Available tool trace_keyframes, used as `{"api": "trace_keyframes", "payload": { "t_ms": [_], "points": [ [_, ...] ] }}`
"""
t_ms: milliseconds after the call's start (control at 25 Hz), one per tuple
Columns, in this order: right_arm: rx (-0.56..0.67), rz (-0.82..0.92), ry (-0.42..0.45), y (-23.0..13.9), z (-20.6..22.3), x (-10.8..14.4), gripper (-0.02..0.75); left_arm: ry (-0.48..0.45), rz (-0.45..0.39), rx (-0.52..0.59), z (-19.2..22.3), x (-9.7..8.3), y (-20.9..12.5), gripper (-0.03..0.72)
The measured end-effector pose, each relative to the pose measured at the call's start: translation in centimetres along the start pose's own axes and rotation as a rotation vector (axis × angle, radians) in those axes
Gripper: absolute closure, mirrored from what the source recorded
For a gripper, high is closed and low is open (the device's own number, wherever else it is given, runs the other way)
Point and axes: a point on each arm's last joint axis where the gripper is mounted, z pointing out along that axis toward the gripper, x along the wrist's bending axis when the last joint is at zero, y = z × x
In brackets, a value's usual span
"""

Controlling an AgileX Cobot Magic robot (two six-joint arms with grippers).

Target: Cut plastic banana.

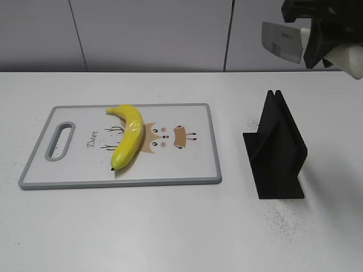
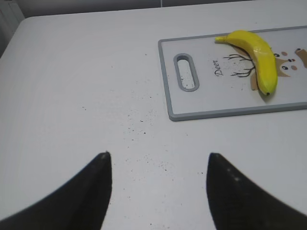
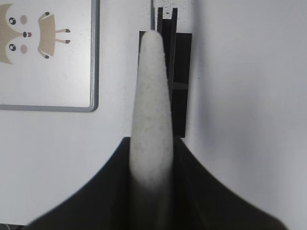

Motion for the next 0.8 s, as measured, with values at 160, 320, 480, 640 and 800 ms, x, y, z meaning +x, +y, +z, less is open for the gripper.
{"api": "trace_keyframes", "payload": {
  "t_ms": [160, 320, 480, 640, 800],
  "points": [
    [-0.019, -0.022, -0.019, 0.2, -0.3, -0.2, 0.577, 0.001, -0.006, 0.017, 0.9, 0.3, 1.9, 0.104],
    [-0.039, -0.164, -0.012, 0.6, -0.9, -0.1, 0.577, 0.002, 0.036, 0.042, 2.5, 0.8, 4.2, 0.104],
    [-0.047, -0.267, 0.04, 1.2, -1.2, 0.2, 0.577, -0.006, 0.091, 0.101, 4.8, 1.3, 6.7, 0.104],
    [-0.045, -0.369, 0.109, 2.6, -0.6, 0.9, 0.577, -0.036, 0.155, 0.159, 7.3, 1.7, 9.6, 0.104],
    [-0.061, -0.477, 0.13, 4.3, 0.2, 1.7, 0.577, -0.084, 0.2, 0.198, 9.9, 1.9, 12.8, 0.117]
  ]
}}
